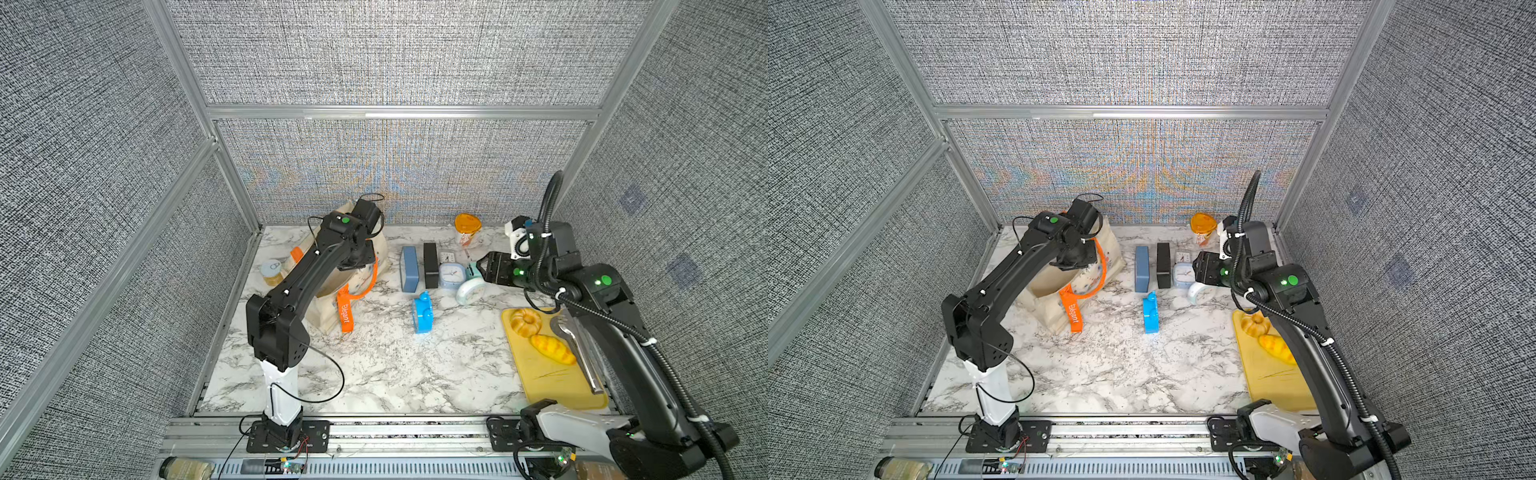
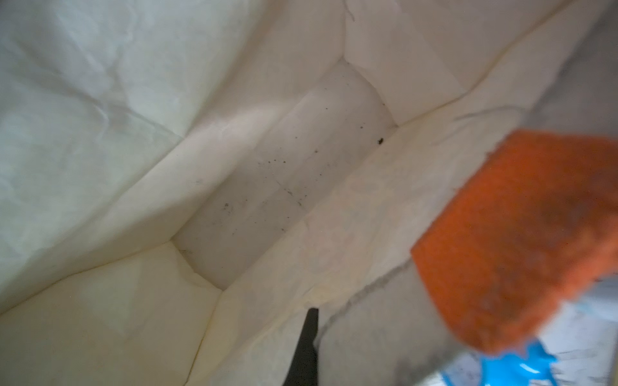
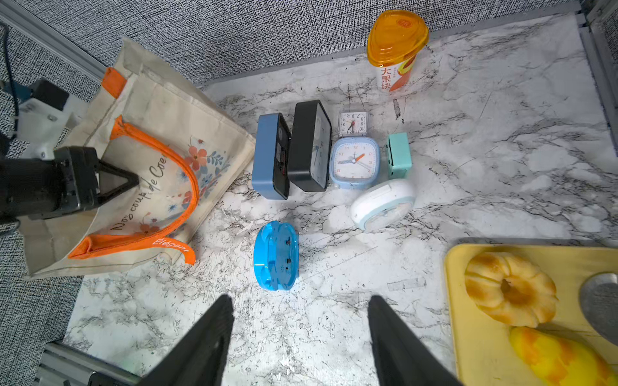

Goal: Take the alarm clock out of the canvas bag
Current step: Adjust the canvas bag at the center of the board.

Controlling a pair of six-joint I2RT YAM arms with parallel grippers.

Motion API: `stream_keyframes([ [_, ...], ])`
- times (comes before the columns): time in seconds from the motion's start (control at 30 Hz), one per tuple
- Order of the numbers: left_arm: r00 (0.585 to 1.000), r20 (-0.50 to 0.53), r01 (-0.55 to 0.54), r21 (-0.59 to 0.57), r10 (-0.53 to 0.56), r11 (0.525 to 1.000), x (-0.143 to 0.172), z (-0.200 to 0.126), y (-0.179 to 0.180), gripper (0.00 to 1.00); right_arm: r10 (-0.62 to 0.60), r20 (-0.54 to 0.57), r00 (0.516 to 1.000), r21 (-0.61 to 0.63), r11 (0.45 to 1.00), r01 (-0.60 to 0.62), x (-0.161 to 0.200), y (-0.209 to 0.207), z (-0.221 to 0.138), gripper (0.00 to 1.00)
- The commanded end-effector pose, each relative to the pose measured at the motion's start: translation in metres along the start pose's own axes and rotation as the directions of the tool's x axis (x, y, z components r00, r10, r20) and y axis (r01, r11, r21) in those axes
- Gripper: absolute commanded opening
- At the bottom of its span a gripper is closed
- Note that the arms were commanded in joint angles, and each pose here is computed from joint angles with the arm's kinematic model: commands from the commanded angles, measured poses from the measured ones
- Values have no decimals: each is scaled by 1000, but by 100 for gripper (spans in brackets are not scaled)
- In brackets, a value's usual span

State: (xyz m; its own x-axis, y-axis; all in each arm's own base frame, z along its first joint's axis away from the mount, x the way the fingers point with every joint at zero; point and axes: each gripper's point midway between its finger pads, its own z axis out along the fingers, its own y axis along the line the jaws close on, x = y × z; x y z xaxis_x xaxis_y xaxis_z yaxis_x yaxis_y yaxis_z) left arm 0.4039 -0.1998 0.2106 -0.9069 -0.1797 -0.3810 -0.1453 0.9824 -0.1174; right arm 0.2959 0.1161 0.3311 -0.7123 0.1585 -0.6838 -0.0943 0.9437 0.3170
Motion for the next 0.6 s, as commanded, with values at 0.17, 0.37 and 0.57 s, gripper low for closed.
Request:
stream_keyframes([
  [0.17, 961, -144, 268, 304, -234, 914, -21, 31, -76, 0, 23, 7, 1000, -32, 999, -23, 3, 2, 5, 67],
  [0.37, 934, -176, 357, 421, -311, 834, -40, 35, -109, 0, 23, -3, 1000, -27, 999, -23, 8, -2, 7, 67],
  [0.57, 919, -175, 394, 463, -354, 794, -53, 26, -125, 0, 31, -10, 999, -34, 999, -31, 10, -2, 11, 67],
])
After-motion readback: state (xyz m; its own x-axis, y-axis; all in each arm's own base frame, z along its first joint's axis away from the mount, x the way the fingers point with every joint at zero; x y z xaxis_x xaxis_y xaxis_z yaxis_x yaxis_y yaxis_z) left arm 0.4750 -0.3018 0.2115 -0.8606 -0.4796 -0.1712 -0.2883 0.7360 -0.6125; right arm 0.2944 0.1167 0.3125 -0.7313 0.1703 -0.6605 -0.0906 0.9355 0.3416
